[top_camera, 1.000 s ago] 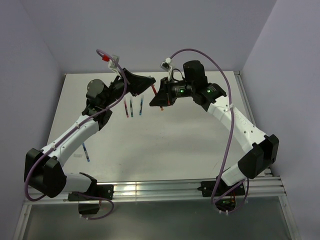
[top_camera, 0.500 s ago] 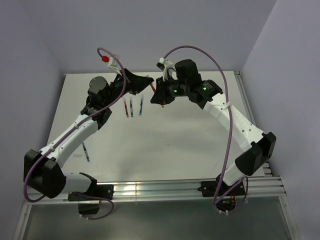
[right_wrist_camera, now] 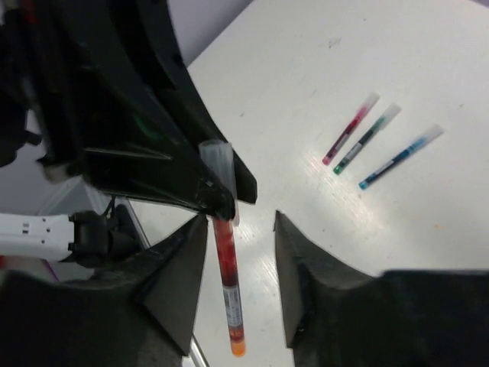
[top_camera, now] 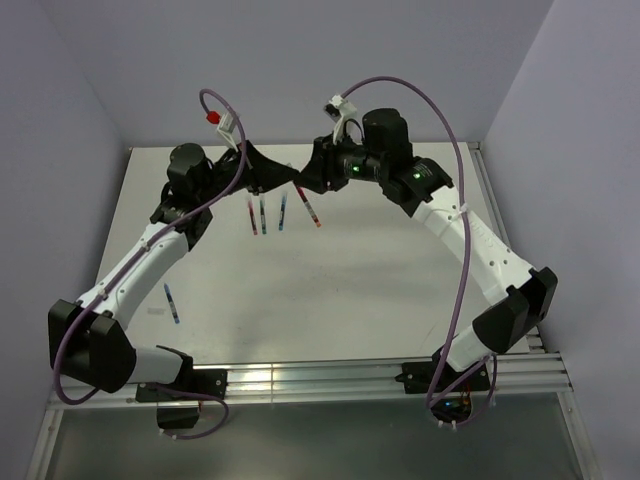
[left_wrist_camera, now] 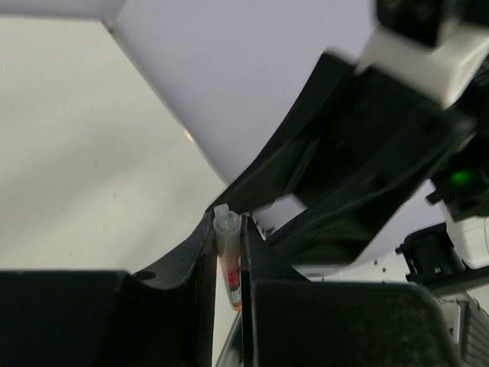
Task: Insert the pens into the pen caps
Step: Press the pen cap onto the pen.
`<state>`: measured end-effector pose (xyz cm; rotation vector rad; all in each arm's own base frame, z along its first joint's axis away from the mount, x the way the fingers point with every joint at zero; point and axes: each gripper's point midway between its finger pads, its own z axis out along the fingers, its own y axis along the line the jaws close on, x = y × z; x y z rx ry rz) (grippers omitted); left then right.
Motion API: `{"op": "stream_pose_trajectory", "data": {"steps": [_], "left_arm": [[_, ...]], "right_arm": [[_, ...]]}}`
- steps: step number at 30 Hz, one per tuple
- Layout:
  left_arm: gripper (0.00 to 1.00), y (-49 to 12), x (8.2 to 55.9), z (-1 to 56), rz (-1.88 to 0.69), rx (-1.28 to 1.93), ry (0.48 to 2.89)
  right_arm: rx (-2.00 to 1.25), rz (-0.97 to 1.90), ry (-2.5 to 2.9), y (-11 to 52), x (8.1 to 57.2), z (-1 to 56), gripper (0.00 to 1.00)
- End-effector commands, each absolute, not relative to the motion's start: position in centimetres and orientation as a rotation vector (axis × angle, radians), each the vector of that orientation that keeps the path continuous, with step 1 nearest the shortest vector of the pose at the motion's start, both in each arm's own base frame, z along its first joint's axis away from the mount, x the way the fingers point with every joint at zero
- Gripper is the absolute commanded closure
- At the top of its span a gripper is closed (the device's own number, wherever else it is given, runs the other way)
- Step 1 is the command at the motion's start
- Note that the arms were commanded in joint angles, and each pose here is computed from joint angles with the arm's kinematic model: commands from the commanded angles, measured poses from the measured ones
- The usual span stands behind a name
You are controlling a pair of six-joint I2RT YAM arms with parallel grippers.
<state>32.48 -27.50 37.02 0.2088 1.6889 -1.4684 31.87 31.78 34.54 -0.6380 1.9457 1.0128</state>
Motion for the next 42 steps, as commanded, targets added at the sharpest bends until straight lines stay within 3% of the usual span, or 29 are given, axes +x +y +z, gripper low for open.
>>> {"op": "stream_pose_trajectory", "data": {"steps": [1, 10, 20, 31, 42], "left_arm": [[1.00, -27.4, 30.4, 36.1, -1.551, 0.338, 1.782], [1.00, -26.2, 31.7, 36.8, -1.541, 0.305, 1.734], [1.00, -26.2, 30.6, 38.0, -1.589, 0.351, 1.632], [1.00, -26.7, 30.7, 38.1, -1.606, 0.352, 1.618], [1.00, -27.3, 30.7, 38.5, -1.624, 0.375, 1.597]], "right_arm": [[-0.555, 0.983, 1.659, 30.1, 33.2, 42.3, 0.50], [-0.571, 0.999, 1.760, 29.4, 31.5, 38.0, 0.41], [-0.633, 1.187, 1.778, 31.0, 28.4, 34.7, 0.39], [-0.650, 1.278, 1.790, 31.9, 26.9, 33.6, 0.39], [-0.680, 1.331, 1.802, 32.3, 25.8, 33.1, 0.50]]}}
